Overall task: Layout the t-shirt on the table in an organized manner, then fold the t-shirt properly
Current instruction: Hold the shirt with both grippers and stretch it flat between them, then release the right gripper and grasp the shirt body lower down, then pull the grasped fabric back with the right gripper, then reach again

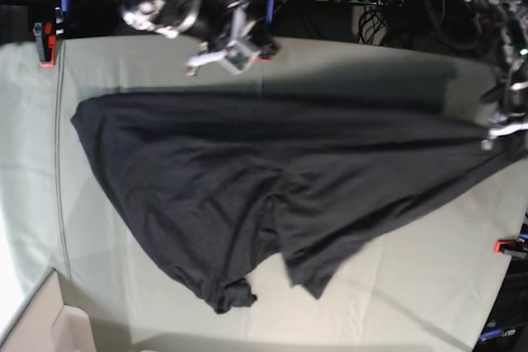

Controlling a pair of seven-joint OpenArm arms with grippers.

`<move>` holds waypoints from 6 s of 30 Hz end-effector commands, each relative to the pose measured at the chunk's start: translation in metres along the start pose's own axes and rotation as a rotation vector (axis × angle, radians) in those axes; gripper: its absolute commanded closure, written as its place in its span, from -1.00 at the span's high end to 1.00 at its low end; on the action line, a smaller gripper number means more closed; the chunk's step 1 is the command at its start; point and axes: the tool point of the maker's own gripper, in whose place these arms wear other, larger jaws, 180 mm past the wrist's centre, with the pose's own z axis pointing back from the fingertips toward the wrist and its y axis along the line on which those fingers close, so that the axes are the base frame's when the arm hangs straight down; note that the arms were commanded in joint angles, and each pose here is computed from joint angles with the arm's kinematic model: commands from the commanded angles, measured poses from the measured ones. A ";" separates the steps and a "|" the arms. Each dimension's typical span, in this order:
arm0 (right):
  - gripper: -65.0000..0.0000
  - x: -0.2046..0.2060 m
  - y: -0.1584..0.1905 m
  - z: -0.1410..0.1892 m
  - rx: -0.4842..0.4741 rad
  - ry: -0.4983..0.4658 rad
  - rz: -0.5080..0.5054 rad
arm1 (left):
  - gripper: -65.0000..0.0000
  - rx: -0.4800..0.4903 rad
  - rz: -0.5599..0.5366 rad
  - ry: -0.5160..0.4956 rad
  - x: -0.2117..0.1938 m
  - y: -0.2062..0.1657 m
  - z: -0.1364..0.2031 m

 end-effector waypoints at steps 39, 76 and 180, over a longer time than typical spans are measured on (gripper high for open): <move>0.14 -0.070 -0.216 0.137 -0.693 -0.039 -0.355 | -0.33 0.218 0.120 0.186 -0.056 0.081 0.005; 0.13 -0.095 -0.240 0.144 -0.764 -0.070 -0.508 | -0.33 0.186 0.139 0.155 -0.045 0.063 -0.010; -1.00 0.068 -0.152 0.118 -0.614 -0.304 -0.140 | 0.07 0.195 0.068 0.126 -0.020 0.080 -0.005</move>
